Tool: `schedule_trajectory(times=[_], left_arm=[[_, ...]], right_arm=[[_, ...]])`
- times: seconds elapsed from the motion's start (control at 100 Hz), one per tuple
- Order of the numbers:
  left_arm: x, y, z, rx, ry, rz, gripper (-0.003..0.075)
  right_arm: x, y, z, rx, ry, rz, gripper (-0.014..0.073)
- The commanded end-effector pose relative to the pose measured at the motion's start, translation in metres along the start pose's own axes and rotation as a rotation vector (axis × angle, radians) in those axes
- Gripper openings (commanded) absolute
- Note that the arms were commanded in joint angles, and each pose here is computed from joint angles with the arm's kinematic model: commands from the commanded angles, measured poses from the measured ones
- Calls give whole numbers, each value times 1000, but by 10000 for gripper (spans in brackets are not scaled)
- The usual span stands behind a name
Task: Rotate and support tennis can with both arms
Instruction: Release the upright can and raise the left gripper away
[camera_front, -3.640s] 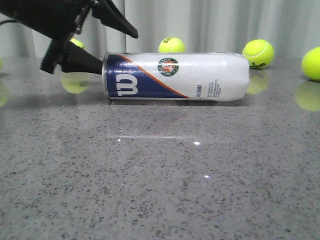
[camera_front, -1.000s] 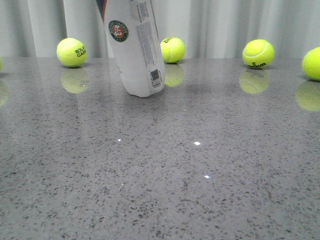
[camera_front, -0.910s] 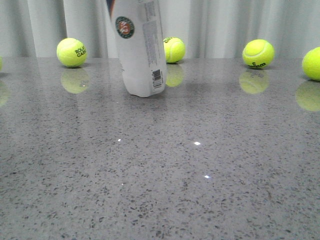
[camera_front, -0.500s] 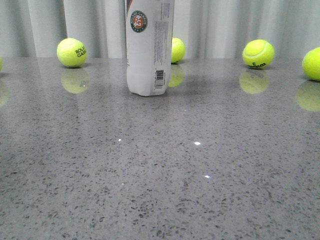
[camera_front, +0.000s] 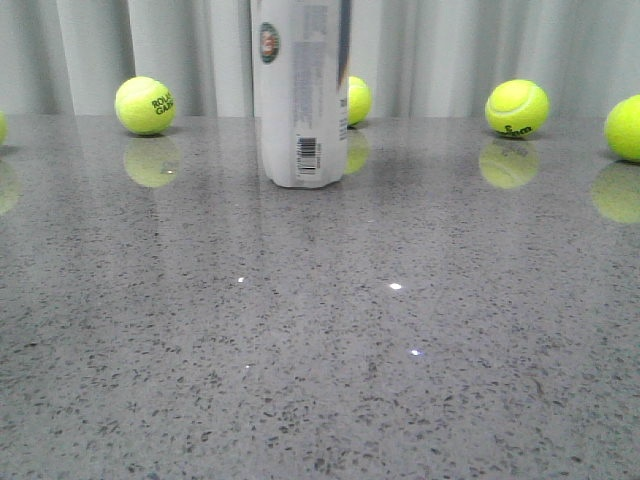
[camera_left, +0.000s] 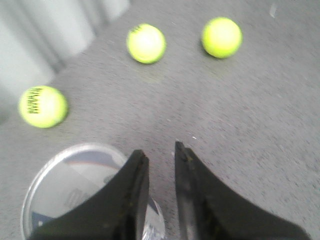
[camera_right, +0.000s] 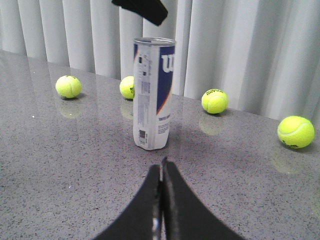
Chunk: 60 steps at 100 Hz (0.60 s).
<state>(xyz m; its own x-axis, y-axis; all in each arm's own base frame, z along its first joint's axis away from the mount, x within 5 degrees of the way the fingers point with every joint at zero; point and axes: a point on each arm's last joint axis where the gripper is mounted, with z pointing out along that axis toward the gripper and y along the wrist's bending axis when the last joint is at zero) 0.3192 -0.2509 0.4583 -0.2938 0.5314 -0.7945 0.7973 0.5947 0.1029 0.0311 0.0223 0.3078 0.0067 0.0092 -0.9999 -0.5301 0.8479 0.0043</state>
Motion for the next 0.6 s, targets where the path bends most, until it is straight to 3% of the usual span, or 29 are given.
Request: schedule_trajectory(times=[0.0,0.18,0.59], left_arm=[[-21,-2,-43,-65,-173,-26,125],[-20,1,-49,-114,-184,-84,118],[6,-4,-52,-142,-239,-151,-7]], right_arm=[[-14,-1,-1,15,-88,-10,-61],[-14,-1,-1,15,-88,-10,-61],[-14,-1,-1,15,-88,-10,-61]])
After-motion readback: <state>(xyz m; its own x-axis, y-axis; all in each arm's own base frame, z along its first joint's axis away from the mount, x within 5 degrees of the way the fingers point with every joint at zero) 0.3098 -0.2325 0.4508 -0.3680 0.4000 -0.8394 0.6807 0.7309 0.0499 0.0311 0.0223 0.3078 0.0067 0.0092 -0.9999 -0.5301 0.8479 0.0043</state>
